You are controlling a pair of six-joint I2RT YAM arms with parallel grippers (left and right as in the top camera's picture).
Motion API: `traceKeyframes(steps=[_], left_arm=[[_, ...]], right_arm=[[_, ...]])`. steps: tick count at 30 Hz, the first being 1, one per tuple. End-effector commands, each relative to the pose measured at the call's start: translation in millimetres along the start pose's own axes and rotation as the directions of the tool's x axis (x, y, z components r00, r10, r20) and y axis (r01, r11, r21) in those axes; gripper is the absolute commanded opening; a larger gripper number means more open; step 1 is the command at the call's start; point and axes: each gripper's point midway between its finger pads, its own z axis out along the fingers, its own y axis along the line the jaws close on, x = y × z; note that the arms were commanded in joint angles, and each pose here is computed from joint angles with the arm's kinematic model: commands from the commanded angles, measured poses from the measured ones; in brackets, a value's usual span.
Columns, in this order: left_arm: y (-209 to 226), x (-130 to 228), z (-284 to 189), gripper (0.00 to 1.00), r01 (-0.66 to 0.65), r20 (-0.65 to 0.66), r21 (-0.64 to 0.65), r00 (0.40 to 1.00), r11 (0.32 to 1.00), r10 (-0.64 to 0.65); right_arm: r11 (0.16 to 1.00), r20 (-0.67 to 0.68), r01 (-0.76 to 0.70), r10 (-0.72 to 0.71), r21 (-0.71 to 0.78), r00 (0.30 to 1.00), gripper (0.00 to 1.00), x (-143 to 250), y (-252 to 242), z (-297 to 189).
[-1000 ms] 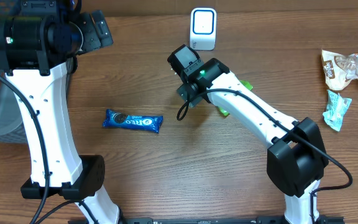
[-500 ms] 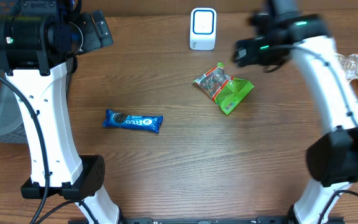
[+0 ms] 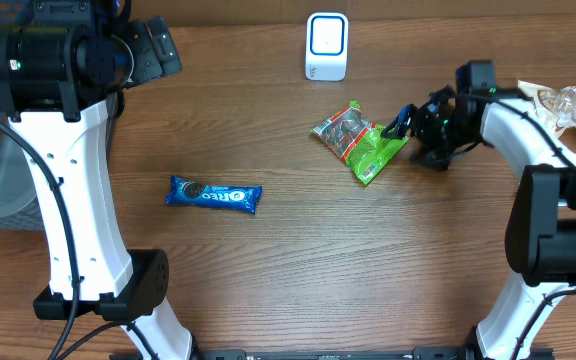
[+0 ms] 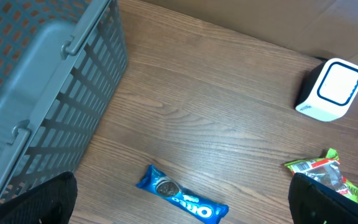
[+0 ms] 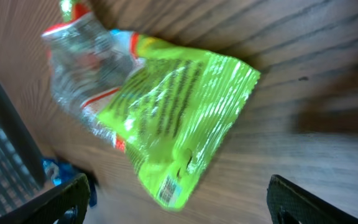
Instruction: Scan the item barcode
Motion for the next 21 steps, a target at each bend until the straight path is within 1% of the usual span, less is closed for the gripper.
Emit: traceKeyframes(steps=[1,3,6,12,17,19,21], left_arm=[[3.1,-0.8,-1.9,1.00,-0.006,0.008,-0.012,1.000,1.000,0.006],[3.1,-0.8,-1.9,1.00,-0.006,0.008,-0.012,1.000,1.000,0.006],[3.1,-0.8,-1.9,1.00,-0.006,0.008,-0.012,1.000,1.000,0.006],[3.1,-0.8,-1.9,1.00,-0.006,0.008,-0.012,1.000,1.000,0.006],[3.1,-0.8,-1.9,1.00,-0.006,0.008,-0.012,1.000,1.000,0.006],[3.1,-0.8,-1.9,1.00,-0.006,0.008,-0.012,1.000,1.000,0.006],[3.1,-0.8,-1.9,1.00,-0.006,0.008,-0.012,1.000,1.000,0.006]], right_arm=[[0.989,-0.009,-0.146,0.145,-0.038,0.989,0.92,6.7,-3.5,12.0],[0.987,0.019,-0.141,0.143,-0.071,0.990,0.93,1.2,-3.3,18.1],[0.989,0.060,-0.096,0.103,-0.116,0.993,0.92,-6.1,2.9,25.2],[0.983,0.134,0.041,-0.017,-0.179,0.991,0.92,-14.5,34.0,36.0],[0.984,0.180,0.098,-0.070,-0.147,0.981,0.90,-15.8,44.8,47.2],[0.984,0.190,0.115,-0.089,-0.132,0.978,0.84,-17.2,43.4,54.5],[0.979,0.187,0.159,-0.134,-0.126,0.973,0.70,-17.0,41.0,66.8]])
